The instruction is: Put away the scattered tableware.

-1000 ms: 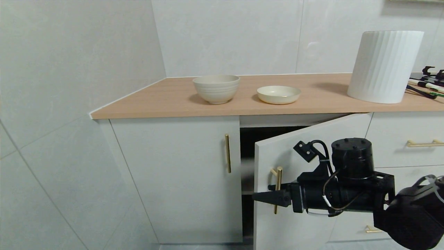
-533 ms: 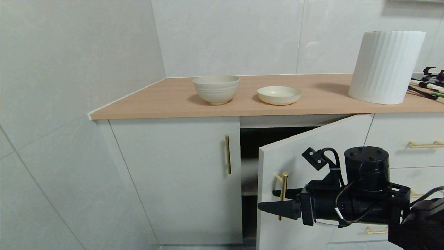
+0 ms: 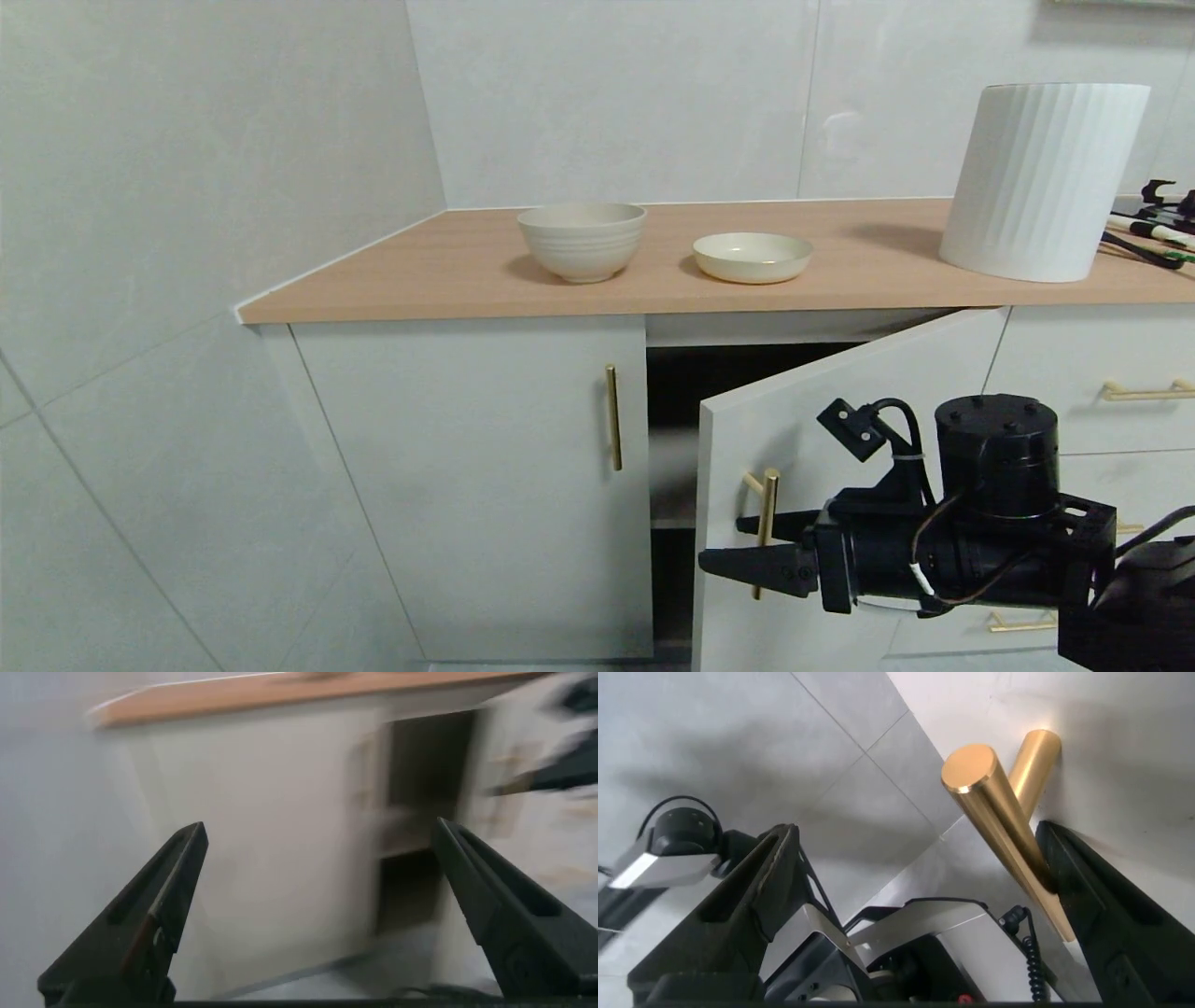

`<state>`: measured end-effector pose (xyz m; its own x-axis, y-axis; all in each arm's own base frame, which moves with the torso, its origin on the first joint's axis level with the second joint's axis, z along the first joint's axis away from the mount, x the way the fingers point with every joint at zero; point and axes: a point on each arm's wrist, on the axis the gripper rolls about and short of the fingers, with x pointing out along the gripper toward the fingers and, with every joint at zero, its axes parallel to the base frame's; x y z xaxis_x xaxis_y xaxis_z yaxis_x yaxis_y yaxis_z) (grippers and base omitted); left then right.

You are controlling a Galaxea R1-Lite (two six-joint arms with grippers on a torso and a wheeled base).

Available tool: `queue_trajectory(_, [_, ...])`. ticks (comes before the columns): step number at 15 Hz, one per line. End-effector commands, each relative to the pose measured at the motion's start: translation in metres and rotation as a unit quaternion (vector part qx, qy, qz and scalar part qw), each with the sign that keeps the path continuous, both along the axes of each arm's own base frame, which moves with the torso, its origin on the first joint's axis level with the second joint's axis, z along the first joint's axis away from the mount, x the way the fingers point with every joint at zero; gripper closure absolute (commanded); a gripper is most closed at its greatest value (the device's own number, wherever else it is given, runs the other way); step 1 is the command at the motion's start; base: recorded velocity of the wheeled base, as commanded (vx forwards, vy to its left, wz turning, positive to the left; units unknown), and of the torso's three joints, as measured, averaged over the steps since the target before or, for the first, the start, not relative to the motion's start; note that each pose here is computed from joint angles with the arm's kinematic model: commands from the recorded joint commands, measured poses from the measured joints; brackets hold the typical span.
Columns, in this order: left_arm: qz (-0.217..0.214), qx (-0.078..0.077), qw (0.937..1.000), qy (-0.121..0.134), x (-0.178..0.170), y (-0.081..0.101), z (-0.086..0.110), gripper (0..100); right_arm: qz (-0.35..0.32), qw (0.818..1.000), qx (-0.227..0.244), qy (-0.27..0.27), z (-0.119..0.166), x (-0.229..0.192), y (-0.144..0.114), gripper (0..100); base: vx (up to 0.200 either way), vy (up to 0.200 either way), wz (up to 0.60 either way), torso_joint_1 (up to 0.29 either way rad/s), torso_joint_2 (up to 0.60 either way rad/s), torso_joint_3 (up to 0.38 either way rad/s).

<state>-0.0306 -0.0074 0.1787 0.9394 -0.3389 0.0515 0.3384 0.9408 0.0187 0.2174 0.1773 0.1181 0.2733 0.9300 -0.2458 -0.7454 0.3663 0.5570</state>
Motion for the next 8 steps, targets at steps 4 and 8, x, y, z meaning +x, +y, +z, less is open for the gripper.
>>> queue_trajectory(4, [-0.187, -0.018, 0.9566, 0.223, 0.168, -0.017, 0.059, 0, 0.002, 1.0, 0.002, -0.005, 0.002, -0.002, 0.0, 0, 0.0, 0.0, 0.0, 0.0, 0.0, 0.0])
queue_trajectory(8, [-0.203, -0.036, 0.9414, 0.267, 0.263, -0.036, 0.011, 0, 0.013, 1.0, 0.002, -0.005, 0.002, -0.006, 0.005, 0, 0.0, 0.0, 0.0, 0.0, 0.0, 0.0])
